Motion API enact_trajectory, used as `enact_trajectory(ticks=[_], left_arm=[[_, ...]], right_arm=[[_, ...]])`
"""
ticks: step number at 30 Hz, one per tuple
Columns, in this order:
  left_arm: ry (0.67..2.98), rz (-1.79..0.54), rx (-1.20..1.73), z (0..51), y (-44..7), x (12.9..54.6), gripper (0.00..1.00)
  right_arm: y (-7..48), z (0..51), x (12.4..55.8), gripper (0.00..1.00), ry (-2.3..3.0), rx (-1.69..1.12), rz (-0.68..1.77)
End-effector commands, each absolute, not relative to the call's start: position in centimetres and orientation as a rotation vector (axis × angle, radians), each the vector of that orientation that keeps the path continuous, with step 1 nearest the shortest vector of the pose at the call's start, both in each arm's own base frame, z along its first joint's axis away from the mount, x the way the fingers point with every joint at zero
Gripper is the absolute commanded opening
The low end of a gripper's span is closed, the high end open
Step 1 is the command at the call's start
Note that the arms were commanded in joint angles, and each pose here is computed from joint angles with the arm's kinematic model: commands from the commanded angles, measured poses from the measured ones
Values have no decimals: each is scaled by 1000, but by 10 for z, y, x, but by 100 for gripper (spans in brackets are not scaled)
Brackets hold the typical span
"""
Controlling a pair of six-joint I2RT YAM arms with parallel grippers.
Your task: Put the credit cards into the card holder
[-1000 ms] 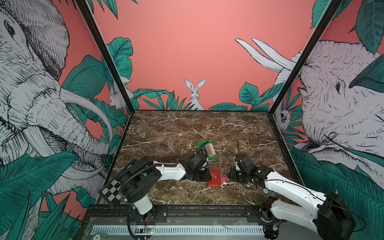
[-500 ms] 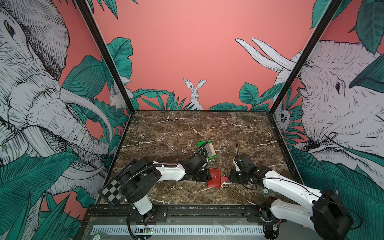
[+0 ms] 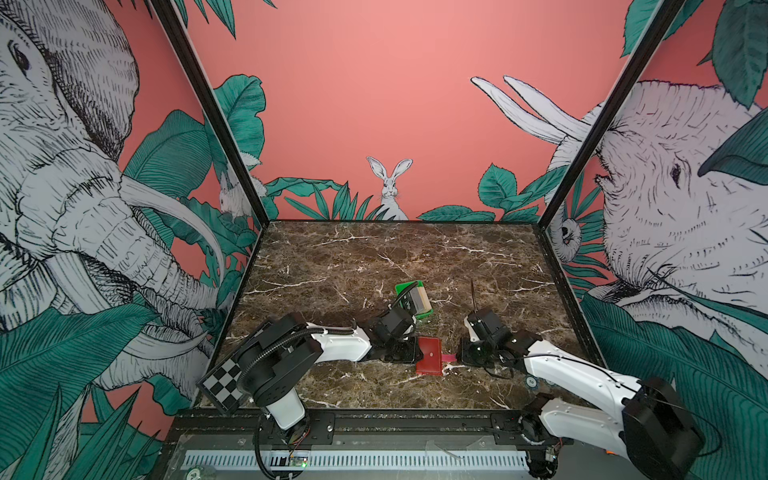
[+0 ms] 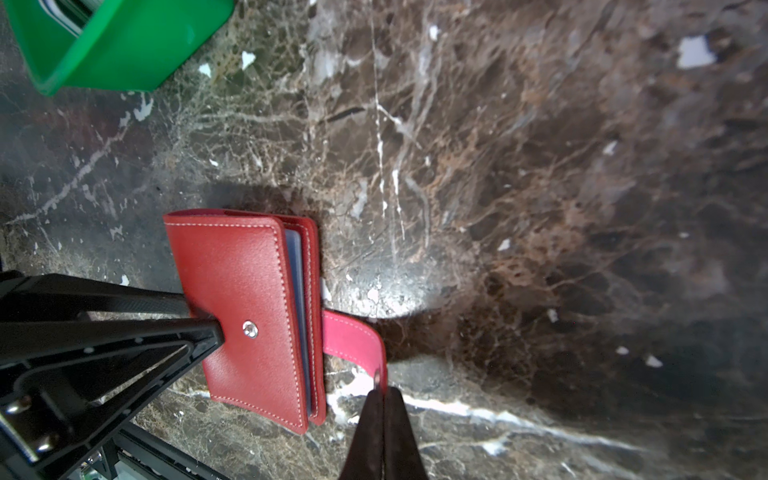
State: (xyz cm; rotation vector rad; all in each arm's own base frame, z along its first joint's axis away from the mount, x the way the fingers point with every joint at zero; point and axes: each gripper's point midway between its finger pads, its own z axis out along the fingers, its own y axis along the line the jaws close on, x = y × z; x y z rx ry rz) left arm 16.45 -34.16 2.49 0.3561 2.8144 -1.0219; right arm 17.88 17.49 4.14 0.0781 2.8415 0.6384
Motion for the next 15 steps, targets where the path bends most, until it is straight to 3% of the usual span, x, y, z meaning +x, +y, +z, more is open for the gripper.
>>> enact_trajectory(ticks=[1, 15], left_arm=[[2918, -907, 344, 4, -320, 146, 24], [2905, -924, 349, 7, -331, 141, 24]], right_arm=[[183, 50, 182, 0, 2805, 43, 711], [218, 70, 185, 0, 2768, -99, 811]])
